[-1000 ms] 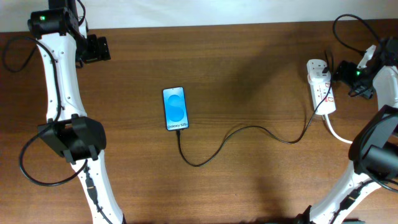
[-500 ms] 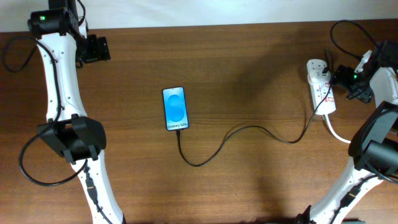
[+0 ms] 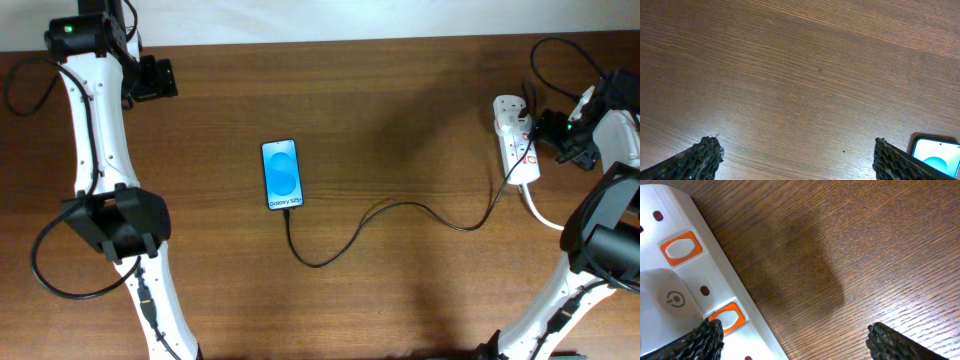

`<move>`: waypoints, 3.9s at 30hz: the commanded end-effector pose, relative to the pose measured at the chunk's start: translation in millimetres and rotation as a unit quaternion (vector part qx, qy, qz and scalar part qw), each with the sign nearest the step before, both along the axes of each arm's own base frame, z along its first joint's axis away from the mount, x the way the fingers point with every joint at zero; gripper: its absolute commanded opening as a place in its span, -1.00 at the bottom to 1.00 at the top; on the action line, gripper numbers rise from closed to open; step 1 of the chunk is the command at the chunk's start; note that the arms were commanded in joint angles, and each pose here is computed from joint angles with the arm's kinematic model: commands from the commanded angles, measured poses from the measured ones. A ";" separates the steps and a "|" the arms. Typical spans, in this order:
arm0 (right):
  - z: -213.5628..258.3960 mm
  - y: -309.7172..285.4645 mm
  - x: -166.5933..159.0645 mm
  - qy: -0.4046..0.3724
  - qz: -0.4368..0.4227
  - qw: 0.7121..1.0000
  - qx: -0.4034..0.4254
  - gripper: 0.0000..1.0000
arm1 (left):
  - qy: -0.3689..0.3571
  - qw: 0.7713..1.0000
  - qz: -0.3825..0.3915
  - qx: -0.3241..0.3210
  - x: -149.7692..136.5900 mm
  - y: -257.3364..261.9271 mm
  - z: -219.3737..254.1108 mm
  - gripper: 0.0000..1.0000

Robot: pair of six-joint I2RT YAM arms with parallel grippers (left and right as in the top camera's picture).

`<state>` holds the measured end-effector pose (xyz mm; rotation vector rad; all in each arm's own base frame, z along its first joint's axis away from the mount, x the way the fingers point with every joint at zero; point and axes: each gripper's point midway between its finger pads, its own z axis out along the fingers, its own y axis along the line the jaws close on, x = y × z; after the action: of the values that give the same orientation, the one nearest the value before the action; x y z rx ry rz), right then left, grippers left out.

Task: Plug charger to phone and switch on socket

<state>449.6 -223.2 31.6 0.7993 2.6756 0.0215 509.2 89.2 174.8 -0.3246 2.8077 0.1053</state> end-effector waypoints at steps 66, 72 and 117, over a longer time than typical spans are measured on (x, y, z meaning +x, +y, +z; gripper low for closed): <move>96.8 -45.7 -19.9 -0.016 -0.089 0.995 -0.028 1.00 | -0.010 1.000 -0.003 0.008 1.0 4.6 7.7 0.99; 214.0 6.5 -18.0 -0.115 -0.022 0.993 0.001 0.99 | -0.010 1.000 -0.003 0.008 0.9 5.0 7.7 0.98; 260.2 220.2 -218.2 -0.577 0.181 0.771 -0.199 0.97 | -0.010 1.000 -0.003 0.008 0.9 5.0 7.7 0.99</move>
<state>232.5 -3.3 306.0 0.0212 1.5535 0.0349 509.1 89.2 175.1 -0.3241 2.8077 0.1054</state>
